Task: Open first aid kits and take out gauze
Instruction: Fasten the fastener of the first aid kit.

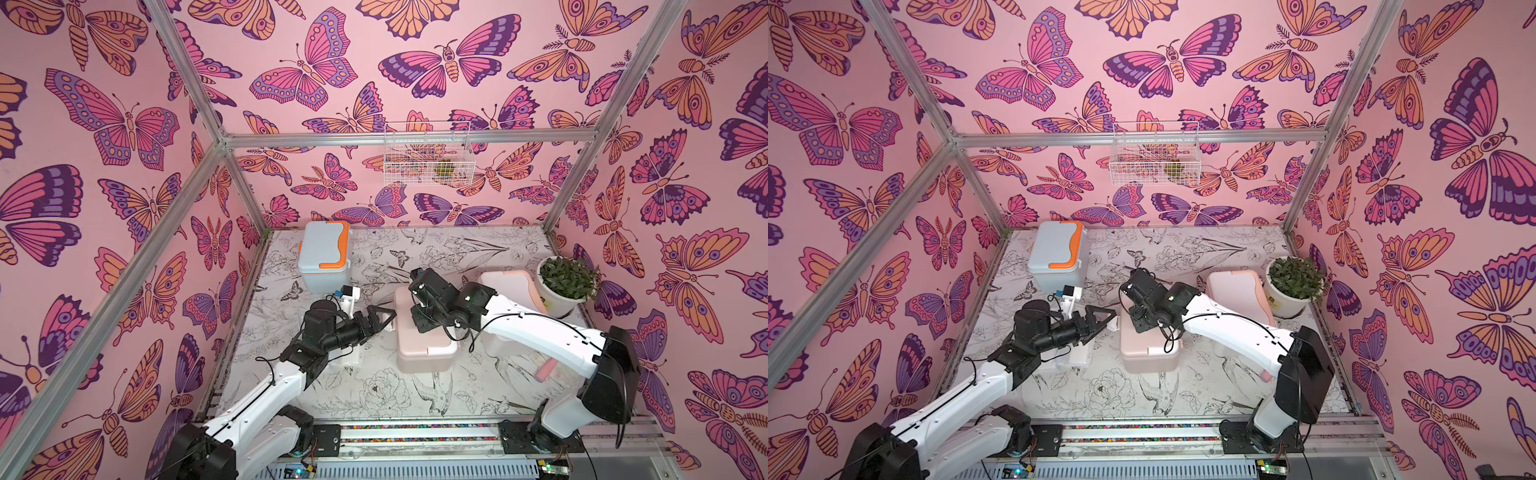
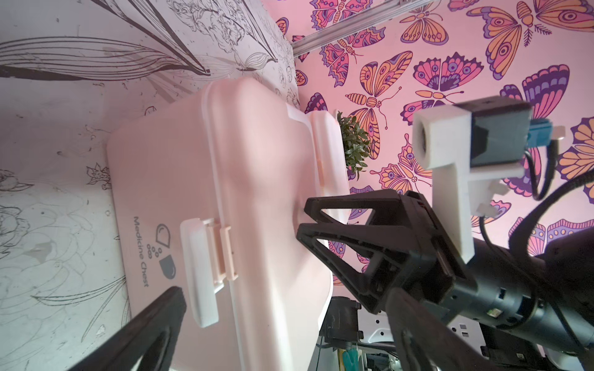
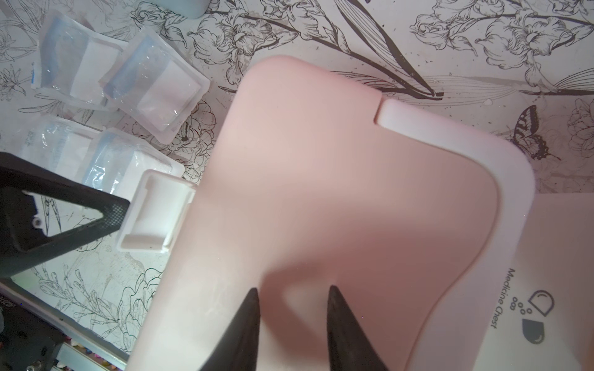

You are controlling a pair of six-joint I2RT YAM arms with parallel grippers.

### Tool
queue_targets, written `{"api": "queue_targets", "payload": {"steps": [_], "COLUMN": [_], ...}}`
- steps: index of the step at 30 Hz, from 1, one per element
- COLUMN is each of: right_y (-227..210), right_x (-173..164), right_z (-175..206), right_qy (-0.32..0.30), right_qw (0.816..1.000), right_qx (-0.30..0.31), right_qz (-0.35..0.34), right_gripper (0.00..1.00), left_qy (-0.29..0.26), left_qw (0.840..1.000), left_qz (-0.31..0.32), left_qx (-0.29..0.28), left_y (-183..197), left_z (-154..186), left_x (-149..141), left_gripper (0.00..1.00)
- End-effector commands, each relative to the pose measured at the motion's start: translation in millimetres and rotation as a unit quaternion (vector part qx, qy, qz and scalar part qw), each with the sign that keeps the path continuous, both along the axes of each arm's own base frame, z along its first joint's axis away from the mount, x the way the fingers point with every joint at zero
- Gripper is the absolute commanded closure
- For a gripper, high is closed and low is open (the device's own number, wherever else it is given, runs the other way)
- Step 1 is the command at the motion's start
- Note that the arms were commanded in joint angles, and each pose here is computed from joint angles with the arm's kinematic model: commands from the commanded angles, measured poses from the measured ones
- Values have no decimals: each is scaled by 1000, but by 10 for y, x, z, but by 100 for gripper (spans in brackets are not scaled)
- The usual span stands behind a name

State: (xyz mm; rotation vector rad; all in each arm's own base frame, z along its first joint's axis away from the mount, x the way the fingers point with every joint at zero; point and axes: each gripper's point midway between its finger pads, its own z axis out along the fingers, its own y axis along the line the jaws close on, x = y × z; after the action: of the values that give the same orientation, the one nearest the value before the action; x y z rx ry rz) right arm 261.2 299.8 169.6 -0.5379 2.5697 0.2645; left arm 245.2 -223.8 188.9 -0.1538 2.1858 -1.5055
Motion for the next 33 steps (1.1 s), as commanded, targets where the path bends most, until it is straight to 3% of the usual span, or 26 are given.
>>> {"api": "queue_targets", "payload": {"steps": [1, 15, 21, 27, 31, 33], "right_y": [-205, -219, -234, -390, -591, -656], "right_x": [-290, -298, -293, -272, -252, -254], "right_z": [-496, -486, -306, 151, 209, 153], "right_qy": [89, 86, 67, 8, -22, -19], "right_qw": [994, 994, 997, 1000, 998, 998], "right_qx": [-65, -64, -43, -2, -4, 1], "right_qz": [2, 2, -2, -24, -53, -60], "right_gripper": [64, 64, 63, 43, 26, 23], "left_qy": [-14, -8, -17, -26, -23, -21], "left_qw": [1000, 999, 999, 998, 998, 998], "left_qz": [-20, -36, -33, -23, -22, -24], "left_qx": [7, 20, 20, 47, 59, 62], "left_y": [-99, -268, -237, -148, -136, -148], "left_z": [74, -20, 45, 87, 70, 56], "left_x": [-8, 24, -10, -39, -33, -17], "left_gripper": [0, 0, 0, 0, 0, 0]}}
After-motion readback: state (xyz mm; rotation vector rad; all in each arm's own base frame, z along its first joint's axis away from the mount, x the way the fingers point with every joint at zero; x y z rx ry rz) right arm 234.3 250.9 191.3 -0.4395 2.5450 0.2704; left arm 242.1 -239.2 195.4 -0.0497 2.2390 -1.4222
